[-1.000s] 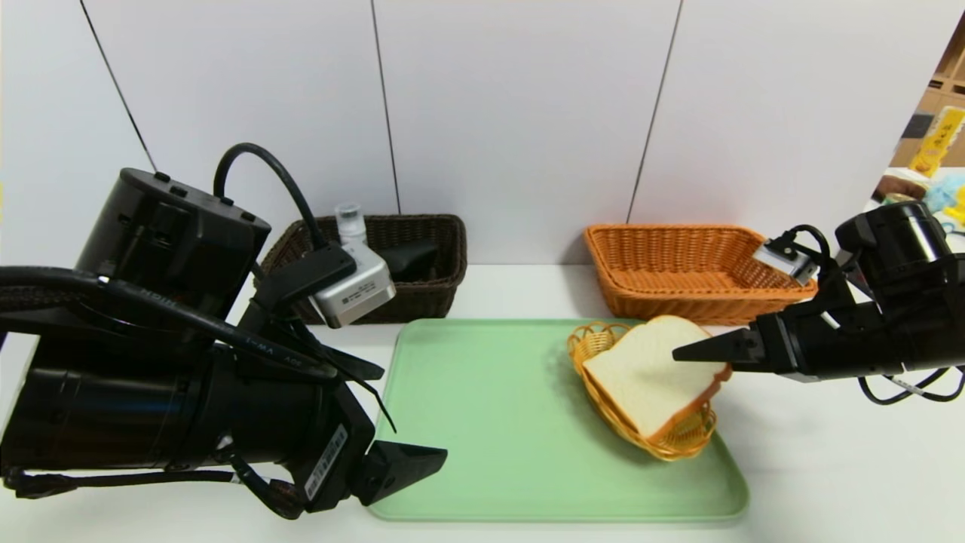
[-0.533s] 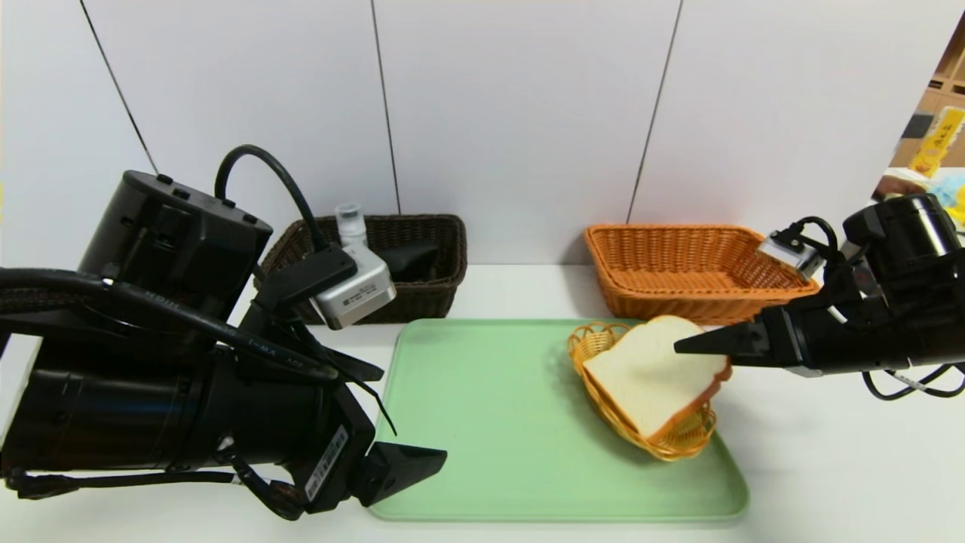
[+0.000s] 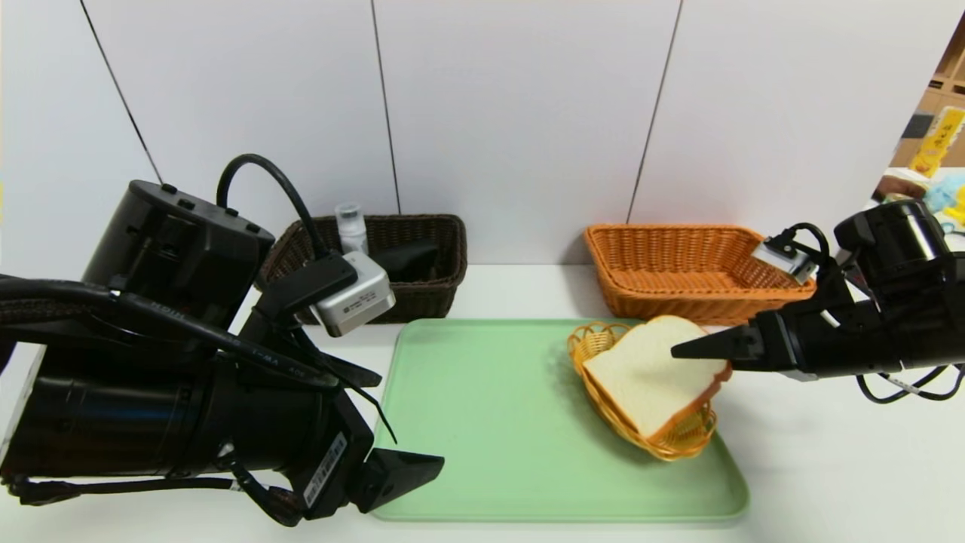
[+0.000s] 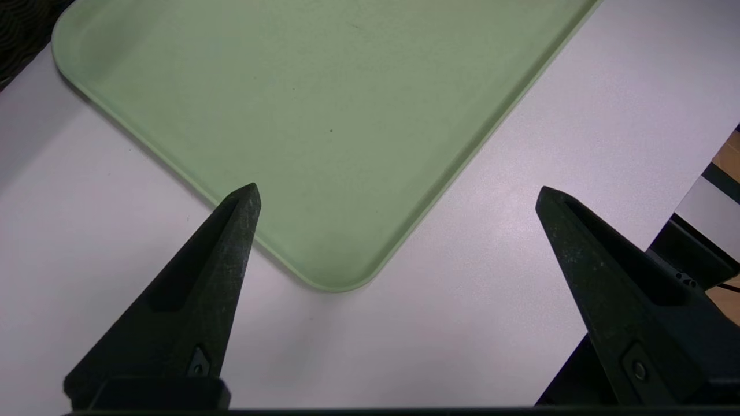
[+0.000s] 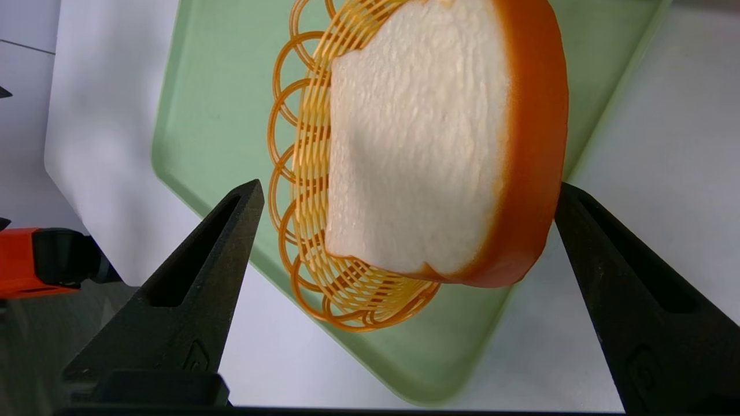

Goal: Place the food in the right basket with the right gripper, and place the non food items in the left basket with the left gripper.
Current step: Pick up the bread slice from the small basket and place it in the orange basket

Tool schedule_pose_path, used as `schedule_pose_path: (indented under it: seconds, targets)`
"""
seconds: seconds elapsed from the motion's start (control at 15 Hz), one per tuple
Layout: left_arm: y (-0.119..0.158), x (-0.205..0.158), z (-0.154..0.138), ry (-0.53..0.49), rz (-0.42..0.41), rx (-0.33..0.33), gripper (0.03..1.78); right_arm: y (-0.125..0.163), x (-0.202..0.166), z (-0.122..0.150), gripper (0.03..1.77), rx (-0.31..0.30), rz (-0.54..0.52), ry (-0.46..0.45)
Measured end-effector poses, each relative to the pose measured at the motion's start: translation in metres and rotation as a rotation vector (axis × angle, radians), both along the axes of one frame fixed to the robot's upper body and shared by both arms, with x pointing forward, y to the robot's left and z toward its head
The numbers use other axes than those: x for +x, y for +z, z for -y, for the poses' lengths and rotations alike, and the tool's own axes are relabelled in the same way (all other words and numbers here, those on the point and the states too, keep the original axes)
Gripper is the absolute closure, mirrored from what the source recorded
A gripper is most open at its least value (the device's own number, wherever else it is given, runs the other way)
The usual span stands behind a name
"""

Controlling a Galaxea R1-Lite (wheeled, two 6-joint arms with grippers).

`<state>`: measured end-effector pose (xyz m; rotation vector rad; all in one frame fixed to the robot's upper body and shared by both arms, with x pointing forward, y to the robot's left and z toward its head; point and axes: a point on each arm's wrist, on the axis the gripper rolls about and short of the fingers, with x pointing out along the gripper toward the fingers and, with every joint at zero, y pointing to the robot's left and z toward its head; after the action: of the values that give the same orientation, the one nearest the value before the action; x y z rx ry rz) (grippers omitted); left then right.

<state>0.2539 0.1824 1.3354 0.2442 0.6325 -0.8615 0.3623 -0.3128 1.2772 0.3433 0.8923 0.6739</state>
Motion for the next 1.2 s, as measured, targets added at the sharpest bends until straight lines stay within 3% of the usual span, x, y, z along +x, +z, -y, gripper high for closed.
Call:
schedule_pose_path:
  seconds: [0.27,0.53,0.73,0.8,0.87,1.2]
  targets:
    - [-0.0002,0.0001,0.0001,0.000,-0.001,0.000,0.12,-0.0020,0.0012,0.0000,0.09,0.000,-0.007,0.000]
    - [0.0001,0.0002,0.0002,0.001,0.000,-0.001,0.12,-0.0056,-0.0002,-0.0019,0.69,-0.011,-0.007,0.021]
    - [-0.0001,0.0001,0.0001,0.001,-0.001,0.000,0.12,-0.0077,-0.0013,-0.0028,1.02,-0.013,-0.012,0.027]
    - [-0.0005,0.0001,0.0001,0.001,-0.002,0.000,0.12,-0.0074,-0.0016,-0.0029,1.24,-0.013,-0.010,0.028]
    - [-0.0008,0.0000,0.0000,0.000,-0.003,0.001,0.12,-0.0067,-0.0021,-0.0027,1.63,-0.013,-0.008,0.028]
    - [-0.0011,-0.0006,-0.0005,0.000,-0.003,0.002,0.12,-0.0046,-0.0034,-0.0019,1.63,-0.013,-0.001,0.023]
